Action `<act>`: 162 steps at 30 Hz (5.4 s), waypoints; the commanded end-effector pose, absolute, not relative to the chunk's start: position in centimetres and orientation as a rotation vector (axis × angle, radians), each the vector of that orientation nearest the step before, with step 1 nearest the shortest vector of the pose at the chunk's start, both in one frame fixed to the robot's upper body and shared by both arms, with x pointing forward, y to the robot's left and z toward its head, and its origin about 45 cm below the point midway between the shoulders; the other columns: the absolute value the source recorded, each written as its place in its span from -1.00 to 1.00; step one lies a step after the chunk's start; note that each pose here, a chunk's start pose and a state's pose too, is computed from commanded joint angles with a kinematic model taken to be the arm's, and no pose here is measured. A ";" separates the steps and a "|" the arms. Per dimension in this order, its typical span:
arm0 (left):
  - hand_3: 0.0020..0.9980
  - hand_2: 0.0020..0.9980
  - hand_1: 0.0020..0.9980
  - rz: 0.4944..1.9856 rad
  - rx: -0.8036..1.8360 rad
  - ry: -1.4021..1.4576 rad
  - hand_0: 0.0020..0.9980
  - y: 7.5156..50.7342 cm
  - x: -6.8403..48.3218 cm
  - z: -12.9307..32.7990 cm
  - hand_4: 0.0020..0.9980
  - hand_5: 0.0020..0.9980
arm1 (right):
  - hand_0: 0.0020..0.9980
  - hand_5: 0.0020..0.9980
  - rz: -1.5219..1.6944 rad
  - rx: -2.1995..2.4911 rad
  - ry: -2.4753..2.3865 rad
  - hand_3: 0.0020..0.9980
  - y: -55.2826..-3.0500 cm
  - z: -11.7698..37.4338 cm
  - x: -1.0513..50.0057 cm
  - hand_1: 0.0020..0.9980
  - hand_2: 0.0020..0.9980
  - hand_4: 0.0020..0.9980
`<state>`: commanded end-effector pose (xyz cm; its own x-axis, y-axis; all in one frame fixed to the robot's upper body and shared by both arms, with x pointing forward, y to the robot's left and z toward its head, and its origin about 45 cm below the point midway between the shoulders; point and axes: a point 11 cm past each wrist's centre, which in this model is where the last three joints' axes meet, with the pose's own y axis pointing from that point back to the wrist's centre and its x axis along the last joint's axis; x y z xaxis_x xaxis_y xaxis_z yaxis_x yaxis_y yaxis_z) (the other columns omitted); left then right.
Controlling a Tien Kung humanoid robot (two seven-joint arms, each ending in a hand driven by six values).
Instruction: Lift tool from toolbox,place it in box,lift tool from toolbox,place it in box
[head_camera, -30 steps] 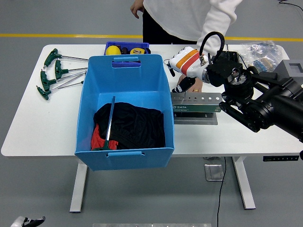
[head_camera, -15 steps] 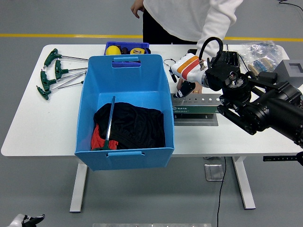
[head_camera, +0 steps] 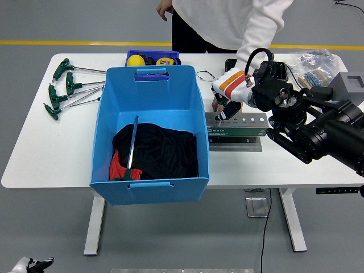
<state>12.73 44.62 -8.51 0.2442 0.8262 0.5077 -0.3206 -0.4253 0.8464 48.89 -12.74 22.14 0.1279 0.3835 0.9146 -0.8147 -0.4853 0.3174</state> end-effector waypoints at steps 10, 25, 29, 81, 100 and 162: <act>0.31 0.39 0.40 1.399 1.494 0.504 0.46 44.6 12.5 -8.6 0.33 0.23 | 0.34 0.15 1.544 1.433 -0.432 -0.20 -12.9 21.4 48.6 -0.13 -0.06 0.92; 0.30 0.39 0.40 1.392 1.502 0.504 0.46 44.7 12.4 -8.6 0.32 0.23 | 0.23 0.18 1.553 1.420 -0.396 -0.29 -12.9 21.0 48.3 -0.34 -0.27 0.90; 0.30 0.39 0.40 1.395 1.499 0.505 0.46 44.7 12.4 -8.6 0.32 0.23 | 0.13 0.19 1.551 1.419 -0.388 -0.37 -12.9 20.9 48.3 -0.44 -0.36 0.89; 0.30 0.39 0.40 1.390 1.528 0.534 0.46 45.0 10.9 -8.8 0.32 0.25 | -1.00 0.29 1.555 1.525 -0.494 -0.93 -12.9 26.1 48.9 -1.00 -1.00 0.70; 0.29 0.39 0.40 1.375 1.552 0.550 0.47 45.3 9.8 -9.0 0.32 0.25 | -1.00 0.32 1.685 1.604 -0.589 -0.94 -10.6 34.7 47.3 -1.00 -1.00 0.65; 0.29 0.39 0.42 1.342 1.534 0.541 0.48 44.1 10.1 -9.4 0.31 0.25 | 0.54 0.20 1.192 2.526 -1.278 0.84 -11.3 31.7 36.7 0.50 0.74 0.94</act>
